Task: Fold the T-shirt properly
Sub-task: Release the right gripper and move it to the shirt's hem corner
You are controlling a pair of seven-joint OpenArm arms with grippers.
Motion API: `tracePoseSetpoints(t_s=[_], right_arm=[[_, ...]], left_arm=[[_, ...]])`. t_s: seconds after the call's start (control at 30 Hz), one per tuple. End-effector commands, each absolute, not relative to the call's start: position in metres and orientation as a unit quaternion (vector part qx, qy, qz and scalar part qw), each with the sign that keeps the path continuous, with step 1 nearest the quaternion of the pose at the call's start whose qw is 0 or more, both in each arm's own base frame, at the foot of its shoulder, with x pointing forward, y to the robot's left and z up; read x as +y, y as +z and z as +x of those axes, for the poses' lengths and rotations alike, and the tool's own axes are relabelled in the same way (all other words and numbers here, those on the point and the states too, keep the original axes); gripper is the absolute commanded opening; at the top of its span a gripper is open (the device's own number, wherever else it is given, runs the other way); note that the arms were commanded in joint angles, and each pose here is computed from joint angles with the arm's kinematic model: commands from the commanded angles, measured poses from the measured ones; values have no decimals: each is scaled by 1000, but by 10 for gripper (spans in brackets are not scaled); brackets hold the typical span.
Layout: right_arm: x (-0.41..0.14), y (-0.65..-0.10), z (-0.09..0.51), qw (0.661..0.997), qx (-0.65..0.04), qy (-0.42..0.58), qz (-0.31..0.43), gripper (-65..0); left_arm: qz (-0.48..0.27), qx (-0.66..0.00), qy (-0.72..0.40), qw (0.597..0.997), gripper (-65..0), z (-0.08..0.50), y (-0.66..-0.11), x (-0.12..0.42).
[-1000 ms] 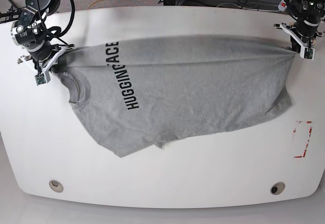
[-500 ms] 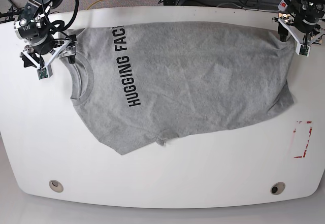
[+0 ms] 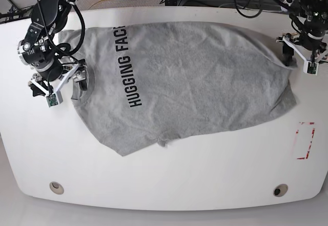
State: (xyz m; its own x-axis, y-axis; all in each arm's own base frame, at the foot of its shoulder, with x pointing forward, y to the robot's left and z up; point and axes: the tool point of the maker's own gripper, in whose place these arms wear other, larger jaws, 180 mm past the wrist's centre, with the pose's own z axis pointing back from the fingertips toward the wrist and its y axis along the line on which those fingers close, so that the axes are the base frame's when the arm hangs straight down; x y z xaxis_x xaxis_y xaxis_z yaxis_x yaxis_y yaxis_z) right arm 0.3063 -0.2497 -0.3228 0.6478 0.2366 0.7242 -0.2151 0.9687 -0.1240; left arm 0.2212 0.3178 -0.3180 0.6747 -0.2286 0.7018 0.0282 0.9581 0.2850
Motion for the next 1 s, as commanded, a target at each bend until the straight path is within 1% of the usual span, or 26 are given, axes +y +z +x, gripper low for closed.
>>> tracePoseSetpoints(t_s=[0.0, 0.17, 0.3, 0.4, 0.5, 0.7, 0.83, 0.97], right_arm=[[-251, -312, 326, 899, -420, 126, -12, -46], [-245, -313, 368, 898, -417, 138, 13, -52], [-242, -316, 400, 898, -417, 136, 40, -113], [-241, -321, 425, 900, -408, 139, 60, -135], [-240, -328, 447, 901, -405, 130, 84, -133], [-241, -346, 472, 901, -402, 109, 120, -133], [-241, -362, 478, 902, -398, 88, 140, -133], [-244, -376, 476, 902, -398, 72, 147, -133]], left_arm=[[145, -420, -70, 893, -237, 230, -300, 327], [152, -445, -63, 880, -237, 245, -285, 330], [157, -459, -55, 873, -237, 252, -276, 334], [163, -466, -46, 868, -236, 253, -270, 340], [166, -472, -43, 865, -236, 255, -266, 342], [168, -472, -40, 864, -236, 254, -265, 344], [176, -480, -22, 859, -236, 249, -257, 356], [149, -508, 6, 848, -236, 246, -246, 360]])
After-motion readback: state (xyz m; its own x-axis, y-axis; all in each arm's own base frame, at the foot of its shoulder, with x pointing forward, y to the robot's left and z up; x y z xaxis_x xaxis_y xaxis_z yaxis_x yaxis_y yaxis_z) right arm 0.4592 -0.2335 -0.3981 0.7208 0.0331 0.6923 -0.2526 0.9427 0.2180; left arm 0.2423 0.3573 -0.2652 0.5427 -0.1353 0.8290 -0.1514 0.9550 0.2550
